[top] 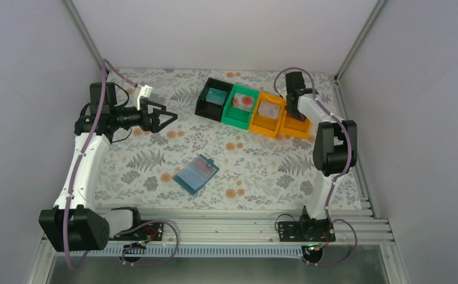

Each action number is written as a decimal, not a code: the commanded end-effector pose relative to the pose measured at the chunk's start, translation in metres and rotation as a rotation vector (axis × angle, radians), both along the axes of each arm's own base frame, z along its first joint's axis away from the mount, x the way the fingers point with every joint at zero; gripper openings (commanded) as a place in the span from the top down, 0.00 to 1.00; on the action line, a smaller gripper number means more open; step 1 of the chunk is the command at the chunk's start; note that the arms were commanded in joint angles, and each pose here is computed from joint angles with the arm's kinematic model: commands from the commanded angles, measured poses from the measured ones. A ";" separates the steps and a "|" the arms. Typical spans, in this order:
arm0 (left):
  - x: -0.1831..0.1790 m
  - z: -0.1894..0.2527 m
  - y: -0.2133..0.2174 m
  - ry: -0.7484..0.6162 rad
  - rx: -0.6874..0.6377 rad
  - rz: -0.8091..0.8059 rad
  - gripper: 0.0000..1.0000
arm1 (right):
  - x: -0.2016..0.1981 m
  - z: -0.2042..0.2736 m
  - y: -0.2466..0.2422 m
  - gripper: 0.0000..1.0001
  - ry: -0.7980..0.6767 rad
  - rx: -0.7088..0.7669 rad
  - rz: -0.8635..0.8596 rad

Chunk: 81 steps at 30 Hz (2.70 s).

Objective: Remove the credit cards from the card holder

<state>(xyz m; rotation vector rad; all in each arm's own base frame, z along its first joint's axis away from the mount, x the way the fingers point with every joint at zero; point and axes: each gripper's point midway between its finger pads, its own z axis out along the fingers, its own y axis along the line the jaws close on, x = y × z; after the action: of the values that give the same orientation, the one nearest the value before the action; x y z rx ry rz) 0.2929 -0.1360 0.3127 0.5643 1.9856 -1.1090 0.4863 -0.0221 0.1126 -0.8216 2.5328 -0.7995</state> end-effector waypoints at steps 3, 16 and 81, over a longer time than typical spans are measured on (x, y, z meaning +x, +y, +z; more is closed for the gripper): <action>-0.001 0.005 -0.004 -0.013 -0.028 -0.053 0.00 | 0.009 -0.014 -0.005 0.96 0.032 -0.211 0.071; -0.001 0.004 -0.005 -0.004 -0.037 -0.065 0.00 | 0.017 -0.035 -0.014 0.96 0.062 -0.337 0.074; -0.028 -0.237 0.025 0.563 -0.045 0.357 0.00 | -0.212 0.248 0.352 0.01 -0.031 1.616 0.732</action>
<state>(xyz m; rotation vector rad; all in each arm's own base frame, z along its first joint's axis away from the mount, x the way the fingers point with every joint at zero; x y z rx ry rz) 0.2640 -0.1121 0.0819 -0.1361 2.3999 -1.1612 0.3013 0.3127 0.3434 -0.8697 1.7284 1.0306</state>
